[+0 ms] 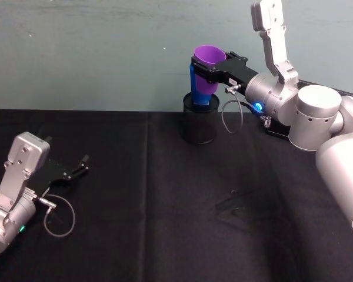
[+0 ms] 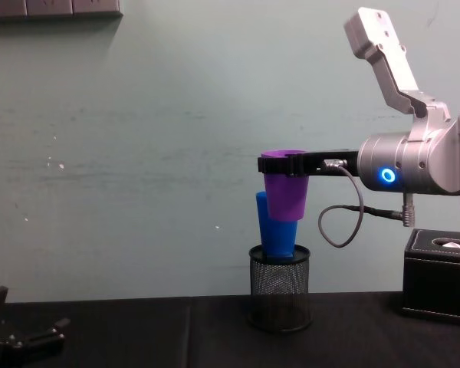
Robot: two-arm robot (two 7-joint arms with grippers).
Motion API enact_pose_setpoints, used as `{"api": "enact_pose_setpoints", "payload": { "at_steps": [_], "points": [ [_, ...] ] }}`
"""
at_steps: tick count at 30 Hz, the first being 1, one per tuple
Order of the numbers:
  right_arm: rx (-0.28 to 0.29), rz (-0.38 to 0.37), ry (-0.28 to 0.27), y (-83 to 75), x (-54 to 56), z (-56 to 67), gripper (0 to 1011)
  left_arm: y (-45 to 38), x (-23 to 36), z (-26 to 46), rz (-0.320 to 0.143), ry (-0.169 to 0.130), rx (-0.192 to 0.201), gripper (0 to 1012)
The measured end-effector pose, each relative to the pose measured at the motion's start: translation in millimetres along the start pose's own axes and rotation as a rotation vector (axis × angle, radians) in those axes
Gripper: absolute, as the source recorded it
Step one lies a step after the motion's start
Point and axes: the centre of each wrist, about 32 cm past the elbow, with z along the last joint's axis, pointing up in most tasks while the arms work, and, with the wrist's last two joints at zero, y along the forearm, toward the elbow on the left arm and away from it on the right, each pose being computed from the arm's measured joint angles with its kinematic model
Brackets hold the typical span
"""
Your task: Pick up one cup with a gripper and tap it against the other cup.
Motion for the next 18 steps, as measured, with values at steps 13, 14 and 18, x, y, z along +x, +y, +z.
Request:
{"api": "enact_pose_setpoints", "payload": {
  "at_steps": [13,14,18],
  "points": [
    [0.0,0.0,0.0,0.0,0.0,0.0,726,0.0,0.0,0.0,0.0,0.0,0.0,1011],
    [0.0,0.0,0.0,0.0,0.0,0.0,726,0.0,0.0,0.0,0.0,0.0,0.0,1011],
    [0.0,0.0,0.0,0.0,0.0,0.0,726,0.0,0.0,0.0,0.0,0.0,0.0,1011]
  ]
}}
